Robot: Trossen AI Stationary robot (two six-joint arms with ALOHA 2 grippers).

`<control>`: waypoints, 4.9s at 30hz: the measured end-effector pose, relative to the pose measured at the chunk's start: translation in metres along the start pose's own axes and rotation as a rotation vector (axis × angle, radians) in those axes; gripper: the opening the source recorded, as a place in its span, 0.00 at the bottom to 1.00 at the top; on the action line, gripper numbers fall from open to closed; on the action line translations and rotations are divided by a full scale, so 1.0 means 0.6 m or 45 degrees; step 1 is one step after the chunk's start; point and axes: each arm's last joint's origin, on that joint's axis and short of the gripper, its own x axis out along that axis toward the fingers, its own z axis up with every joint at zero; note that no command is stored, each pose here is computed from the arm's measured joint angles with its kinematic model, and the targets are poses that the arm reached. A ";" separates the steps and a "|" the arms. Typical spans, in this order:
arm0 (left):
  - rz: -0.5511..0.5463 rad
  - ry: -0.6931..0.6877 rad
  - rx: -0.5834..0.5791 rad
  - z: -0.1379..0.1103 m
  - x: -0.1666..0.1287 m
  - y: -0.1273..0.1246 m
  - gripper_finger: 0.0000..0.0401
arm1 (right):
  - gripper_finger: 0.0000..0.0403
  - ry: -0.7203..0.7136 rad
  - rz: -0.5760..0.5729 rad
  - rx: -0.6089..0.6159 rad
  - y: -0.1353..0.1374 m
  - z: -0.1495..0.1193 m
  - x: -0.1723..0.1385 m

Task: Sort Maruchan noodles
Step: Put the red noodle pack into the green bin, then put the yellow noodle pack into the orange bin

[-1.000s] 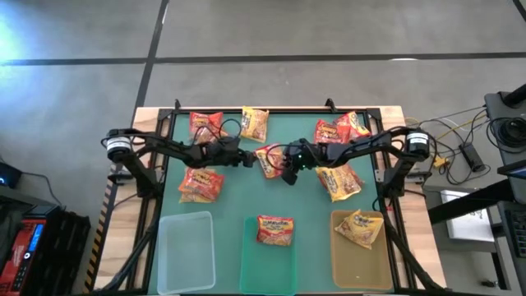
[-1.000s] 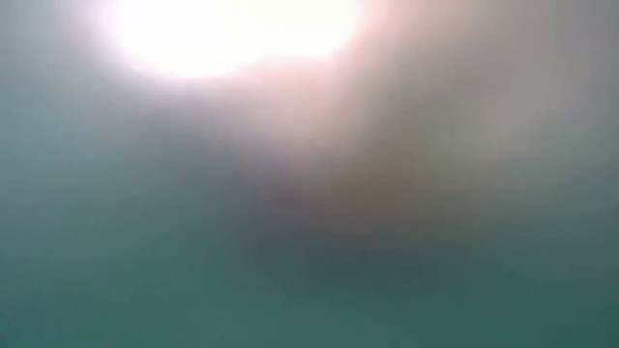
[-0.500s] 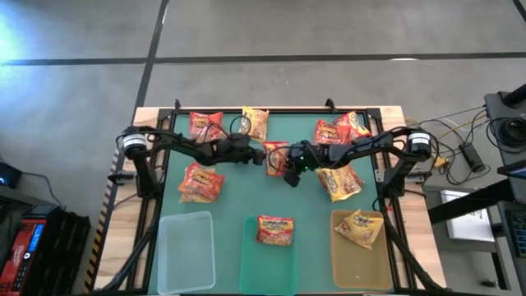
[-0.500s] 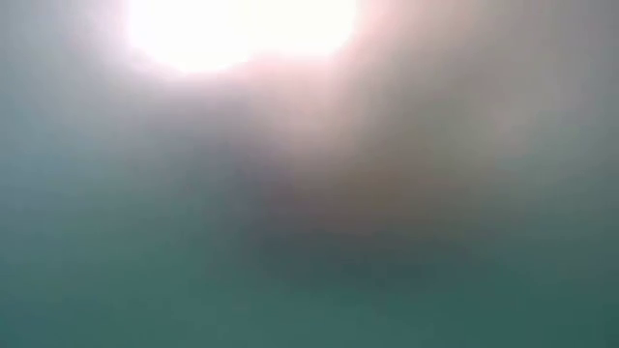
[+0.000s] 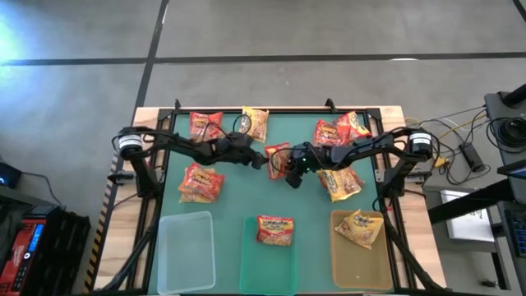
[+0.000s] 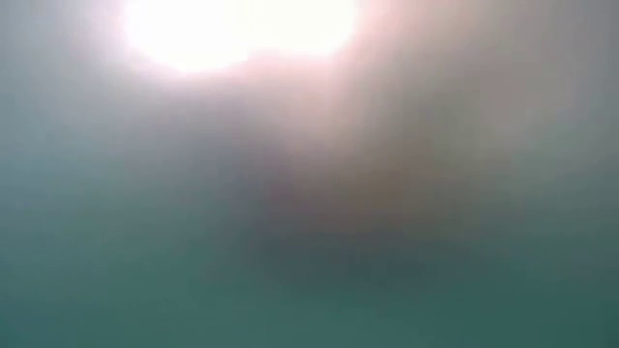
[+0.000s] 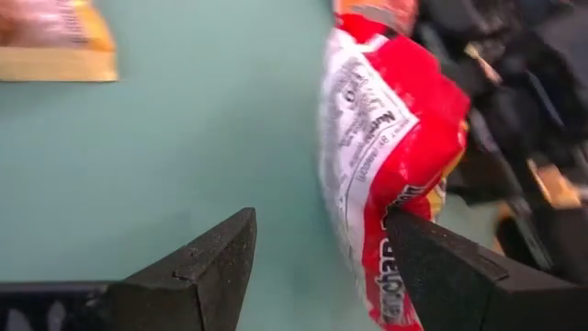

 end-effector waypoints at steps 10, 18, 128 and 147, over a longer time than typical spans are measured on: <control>-0.051 0.035 0.117 0.002 -0.007 -0.004 0.58 | 0.17 -0.037 0.000 0.040 -0.001 -0.002 0.001; -0.054 0.038 0.161 -0.005 0.004 -0.001 0.58 | 0.18 -0.056 0.004 0.062 -0.001 0.000 0.001; -0.527 0.445 0.759 -0.123 -0.102 -0.253 0.39 | 0.18 0.377 0.152 0.185 0.085 -0.024 -0.213; -0.173 0.217 0.849 -0.124 -0.089 -0.202 0.37 | 0.32 0.556 -0.255 0.269 0.060 -0.028 -0.299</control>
